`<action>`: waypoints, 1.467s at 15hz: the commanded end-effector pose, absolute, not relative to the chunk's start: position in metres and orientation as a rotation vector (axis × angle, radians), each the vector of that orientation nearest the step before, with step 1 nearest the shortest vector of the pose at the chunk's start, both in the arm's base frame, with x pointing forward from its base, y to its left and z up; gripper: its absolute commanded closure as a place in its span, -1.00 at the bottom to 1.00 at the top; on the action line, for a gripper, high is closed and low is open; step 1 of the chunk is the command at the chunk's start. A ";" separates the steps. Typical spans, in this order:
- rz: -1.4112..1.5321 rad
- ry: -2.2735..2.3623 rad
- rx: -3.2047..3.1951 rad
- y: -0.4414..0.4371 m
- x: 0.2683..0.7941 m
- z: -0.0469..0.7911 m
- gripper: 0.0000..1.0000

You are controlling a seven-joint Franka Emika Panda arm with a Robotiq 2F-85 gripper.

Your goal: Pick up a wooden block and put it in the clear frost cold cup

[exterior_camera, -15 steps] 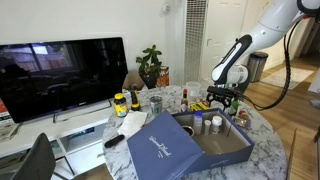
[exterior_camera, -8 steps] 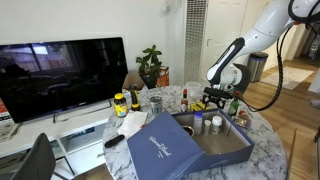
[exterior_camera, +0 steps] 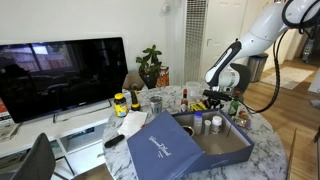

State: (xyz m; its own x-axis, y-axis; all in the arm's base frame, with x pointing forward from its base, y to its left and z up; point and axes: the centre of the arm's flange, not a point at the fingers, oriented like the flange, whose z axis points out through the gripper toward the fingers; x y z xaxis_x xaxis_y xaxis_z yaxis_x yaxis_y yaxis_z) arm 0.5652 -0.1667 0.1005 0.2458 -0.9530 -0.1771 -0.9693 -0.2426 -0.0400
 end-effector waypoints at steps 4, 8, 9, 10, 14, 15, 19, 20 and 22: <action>0.111 1.779 -2.304 -0.170 0.556 0.137 0.91; -0.125 1.714 -2.151 -0.174 0.527 0.211 0.91; -0.191 1.720 -2.103 -0.178 0.518 0.227 0.91; -0.246 1.719 -2.050 -0.181 0.511 0.239 0.91; -0.261 1.767 -2.004 -0.183 0.547 0.239 0.91; -0.341 1.781 -1.930 -0.182 0.555 0.249 0.91; -0.629 1.822 -1.779 -0.188 0.591 0.293 0.91; -0.707 1.856 -1.756 -0.193 0.601 0.296 0.91; -0.796 1.908 -1.735 -0.200 0.616 0.298 0.91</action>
State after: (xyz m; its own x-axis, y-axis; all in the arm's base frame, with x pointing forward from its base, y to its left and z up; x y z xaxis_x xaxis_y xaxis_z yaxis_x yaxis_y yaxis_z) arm 0.5894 -0.1909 0.3130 -0.0271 -0.9996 -0.0055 -0.7544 0.0240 -0.6560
